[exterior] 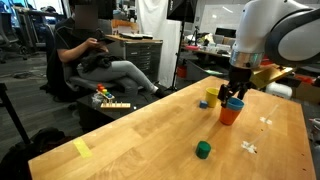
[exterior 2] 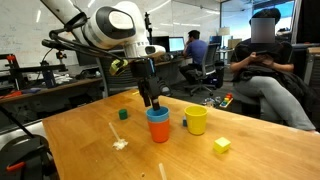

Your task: Stack the cups from back to front

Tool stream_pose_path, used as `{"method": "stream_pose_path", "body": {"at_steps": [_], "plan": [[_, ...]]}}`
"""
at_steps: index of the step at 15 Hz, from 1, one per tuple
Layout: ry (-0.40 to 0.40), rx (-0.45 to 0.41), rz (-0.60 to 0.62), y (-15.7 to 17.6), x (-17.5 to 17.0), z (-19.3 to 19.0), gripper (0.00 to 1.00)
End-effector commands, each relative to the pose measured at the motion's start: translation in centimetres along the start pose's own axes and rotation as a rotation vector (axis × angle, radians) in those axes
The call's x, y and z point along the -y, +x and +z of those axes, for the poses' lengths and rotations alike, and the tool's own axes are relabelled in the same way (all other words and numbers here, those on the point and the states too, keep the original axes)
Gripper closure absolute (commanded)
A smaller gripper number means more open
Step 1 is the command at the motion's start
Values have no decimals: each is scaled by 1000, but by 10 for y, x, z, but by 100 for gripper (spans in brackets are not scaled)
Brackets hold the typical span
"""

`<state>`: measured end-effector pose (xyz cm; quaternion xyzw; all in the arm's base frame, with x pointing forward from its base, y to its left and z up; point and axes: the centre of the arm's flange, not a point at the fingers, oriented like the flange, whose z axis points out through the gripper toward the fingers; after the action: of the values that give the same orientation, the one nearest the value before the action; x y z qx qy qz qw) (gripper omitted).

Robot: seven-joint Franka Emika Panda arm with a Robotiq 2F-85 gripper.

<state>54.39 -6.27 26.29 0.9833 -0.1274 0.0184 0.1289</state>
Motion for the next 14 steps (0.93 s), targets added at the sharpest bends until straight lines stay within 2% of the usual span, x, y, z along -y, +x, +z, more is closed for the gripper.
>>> {"method": "stream_pose_path", "body": {"at_steps": [1, 3, 5, 14], "plan": [[-18, 17, -17, 11, 2, 11, 0], [-22, 27, -17, 12, 4, 17, 0], [-28, 36, -22, 13, 6, 22, 27], [-62, 64, -18, 15, 1, 26, 98]]}}
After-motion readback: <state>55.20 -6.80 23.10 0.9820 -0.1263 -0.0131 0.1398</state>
